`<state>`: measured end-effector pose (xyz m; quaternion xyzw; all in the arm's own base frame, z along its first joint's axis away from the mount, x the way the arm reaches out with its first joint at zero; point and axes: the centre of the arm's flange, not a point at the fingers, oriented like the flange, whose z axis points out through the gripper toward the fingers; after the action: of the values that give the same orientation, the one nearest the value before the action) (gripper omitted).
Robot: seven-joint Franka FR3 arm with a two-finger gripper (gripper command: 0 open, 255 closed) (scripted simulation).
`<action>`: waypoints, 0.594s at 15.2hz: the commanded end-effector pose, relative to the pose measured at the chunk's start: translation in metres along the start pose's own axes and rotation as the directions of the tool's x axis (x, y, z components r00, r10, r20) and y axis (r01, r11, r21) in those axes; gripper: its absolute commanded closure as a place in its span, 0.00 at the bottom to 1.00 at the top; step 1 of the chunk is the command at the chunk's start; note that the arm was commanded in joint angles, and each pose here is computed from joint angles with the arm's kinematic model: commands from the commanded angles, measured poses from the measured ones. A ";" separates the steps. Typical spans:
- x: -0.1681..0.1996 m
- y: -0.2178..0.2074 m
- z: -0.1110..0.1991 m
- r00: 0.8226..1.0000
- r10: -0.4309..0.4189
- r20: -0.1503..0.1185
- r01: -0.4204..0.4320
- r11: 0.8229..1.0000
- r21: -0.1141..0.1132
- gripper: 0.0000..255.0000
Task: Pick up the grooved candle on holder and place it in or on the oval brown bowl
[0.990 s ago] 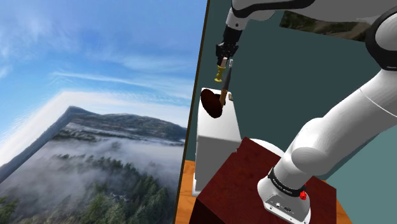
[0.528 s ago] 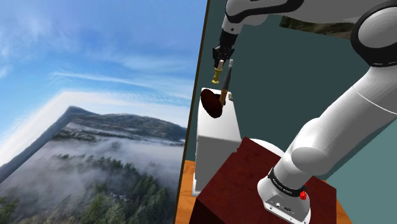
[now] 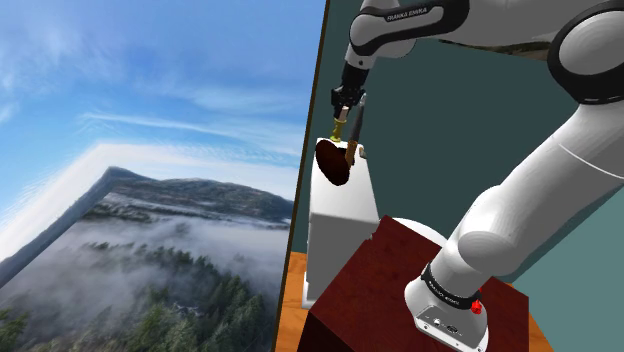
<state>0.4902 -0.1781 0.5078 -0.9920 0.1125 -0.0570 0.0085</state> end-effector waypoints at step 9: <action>-0.006 0.001 0.041 1.000 0.000 0.000 0.000 1.000 0.000 1.00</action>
<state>0.4893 -0.1783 0.4673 -0.9920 0.1126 -0.0570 0.0086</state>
